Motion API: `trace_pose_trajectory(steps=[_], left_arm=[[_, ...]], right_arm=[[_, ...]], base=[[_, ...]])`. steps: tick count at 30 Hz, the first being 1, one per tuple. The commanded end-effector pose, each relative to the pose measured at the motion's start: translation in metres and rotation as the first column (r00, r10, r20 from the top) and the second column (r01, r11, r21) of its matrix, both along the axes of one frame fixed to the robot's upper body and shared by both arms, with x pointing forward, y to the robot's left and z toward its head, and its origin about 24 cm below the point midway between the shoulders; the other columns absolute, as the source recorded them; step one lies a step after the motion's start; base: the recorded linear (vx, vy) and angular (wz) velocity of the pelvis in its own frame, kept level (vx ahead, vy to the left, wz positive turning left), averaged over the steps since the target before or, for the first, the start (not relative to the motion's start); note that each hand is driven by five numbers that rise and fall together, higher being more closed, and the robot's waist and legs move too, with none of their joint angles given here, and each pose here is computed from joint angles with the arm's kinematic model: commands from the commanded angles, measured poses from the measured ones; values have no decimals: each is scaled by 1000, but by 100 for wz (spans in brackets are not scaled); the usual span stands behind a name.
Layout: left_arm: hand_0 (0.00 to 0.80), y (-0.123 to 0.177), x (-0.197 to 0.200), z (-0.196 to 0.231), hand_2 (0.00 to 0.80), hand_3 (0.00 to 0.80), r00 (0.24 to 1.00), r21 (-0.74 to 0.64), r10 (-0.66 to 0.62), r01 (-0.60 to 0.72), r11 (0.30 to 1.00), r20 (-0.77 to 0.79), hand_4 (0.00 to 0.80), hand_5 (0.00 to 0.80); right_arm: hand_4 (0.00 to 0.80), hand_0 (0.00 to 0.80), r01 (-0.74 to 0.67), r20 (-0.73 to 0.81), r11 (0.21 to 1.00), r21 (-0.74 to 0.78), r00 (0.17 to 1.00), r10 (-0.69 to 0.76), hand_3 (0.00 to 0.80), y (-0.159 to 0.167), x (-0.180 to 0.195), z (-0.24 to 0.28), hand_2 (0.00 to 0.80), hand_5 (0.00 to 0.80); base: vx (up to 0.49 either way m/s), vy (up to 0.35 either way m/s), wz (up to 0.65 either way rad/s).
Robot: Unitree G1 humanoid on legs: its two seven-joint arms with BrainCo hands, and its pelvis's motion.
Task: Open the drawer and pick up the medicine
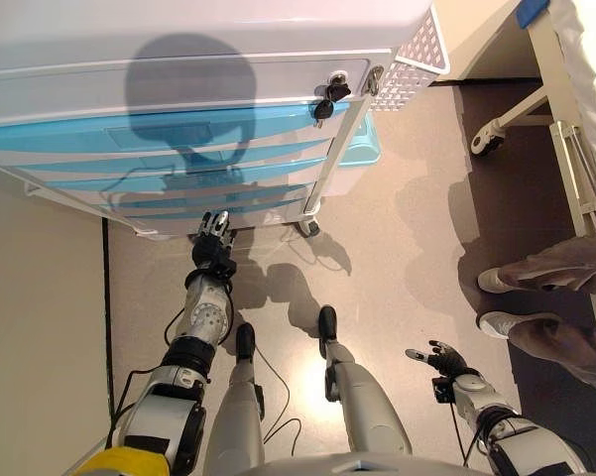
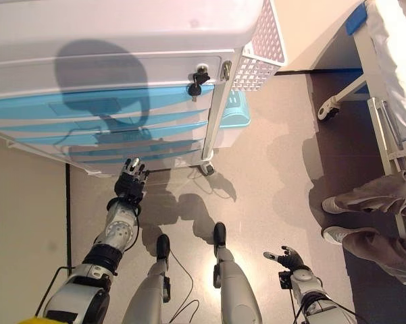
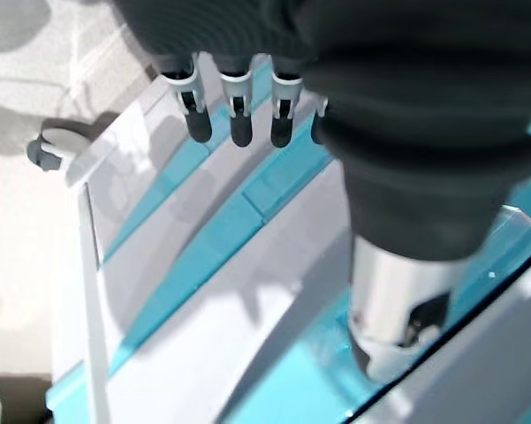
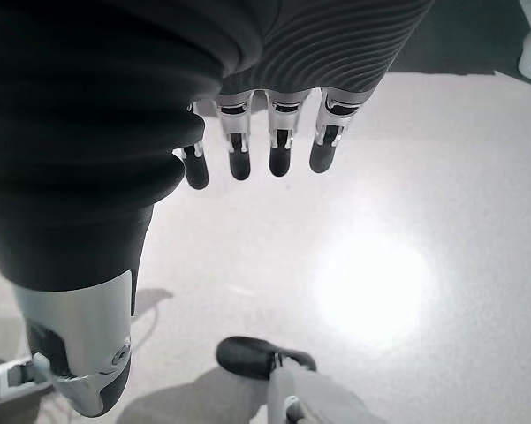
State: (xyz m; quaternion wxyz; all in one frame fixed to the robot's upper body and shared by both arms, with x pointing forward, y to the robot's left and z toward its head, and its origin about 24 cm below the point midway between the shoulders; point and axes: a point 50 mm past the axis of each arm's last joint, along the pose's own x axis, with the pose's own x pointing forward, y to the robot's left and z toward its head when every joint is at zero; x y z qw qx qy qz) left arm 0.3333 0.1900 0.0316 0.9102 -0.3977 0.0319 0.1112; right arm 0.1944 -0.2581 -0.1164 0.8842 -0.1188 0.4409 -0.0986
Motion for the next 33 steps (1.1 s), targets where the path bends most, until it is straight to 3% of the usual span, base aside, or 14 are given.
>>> trace_pose_trajectory(steps=[1,33], left_arm=[[0,15,15,47,0,0,976,-21,49,-46,999,211,0,0],[0,24,25,95,0,0,916,-26,51,-45,999,398,0,0]], right_arm=[[0,0,-3,-24,1000,-12,1000,3,0,-6,-13,-4,0,0],[0,0,-16,-17,1000,-10,1000,16,0,-10,-10,-2,0,0]], base=[[0,0,0],[0,0,0]])
